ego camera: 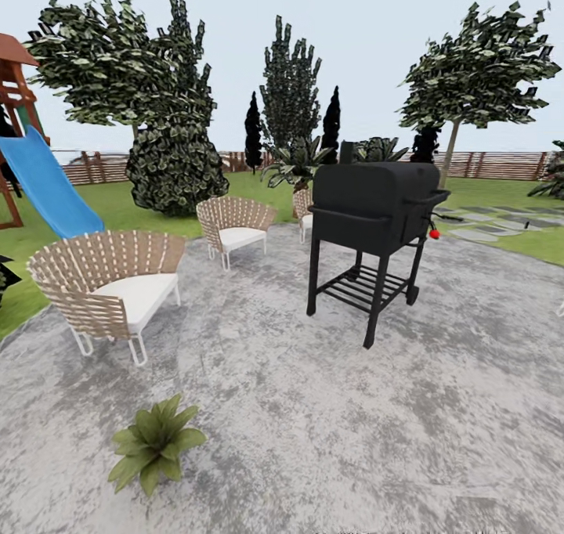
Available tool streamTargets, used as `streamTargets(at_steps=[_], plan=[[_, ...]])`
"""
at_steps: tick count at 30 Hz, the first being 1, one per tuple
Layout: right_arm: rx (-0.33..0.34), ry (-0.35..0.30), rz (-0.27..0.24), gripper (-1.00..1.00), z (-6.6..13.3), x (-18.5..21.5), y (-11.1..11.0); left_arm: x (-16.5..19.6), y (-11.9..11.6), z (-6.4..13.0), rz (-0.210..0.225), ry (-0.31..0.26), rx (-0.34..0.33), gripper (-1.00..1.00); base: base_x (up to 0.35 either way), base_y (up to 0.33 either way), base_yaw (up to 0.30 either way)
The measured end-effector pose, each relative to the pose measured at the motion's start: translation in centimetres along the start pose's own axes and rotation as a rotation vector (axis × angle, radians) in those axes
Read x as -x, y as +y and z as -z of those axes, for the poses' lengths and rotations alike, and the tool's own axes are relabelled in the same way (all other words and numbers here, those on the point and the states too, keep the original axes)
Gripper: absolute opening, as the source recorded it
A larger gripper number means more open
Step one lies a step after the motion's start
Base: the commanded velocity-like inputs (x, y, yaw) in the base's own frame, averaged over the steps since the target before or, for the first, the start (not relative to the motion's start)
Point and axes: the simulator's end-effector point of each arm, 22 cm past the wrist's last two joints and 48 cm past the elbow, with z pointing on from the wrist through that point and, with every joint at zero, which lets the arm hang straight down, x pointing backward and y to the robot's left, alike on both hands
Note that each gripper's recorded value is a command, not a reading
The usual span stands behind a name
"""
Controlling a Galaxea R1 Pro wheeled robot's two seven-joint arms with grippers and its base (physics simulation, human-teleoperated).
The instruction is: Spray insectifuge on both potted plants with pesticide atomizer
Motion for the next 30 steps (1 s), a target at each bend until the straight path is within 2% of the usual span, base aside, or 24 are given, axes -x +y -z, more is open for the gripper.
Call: streamTargets(at_steps=[30], plan=[[0.0,0.0,0.0,1.0,0.0,0.0,-0.01,0.0,0.0,0.0,0.0,0.0,0.0,1.0,0.0,0.0,-0.3]])
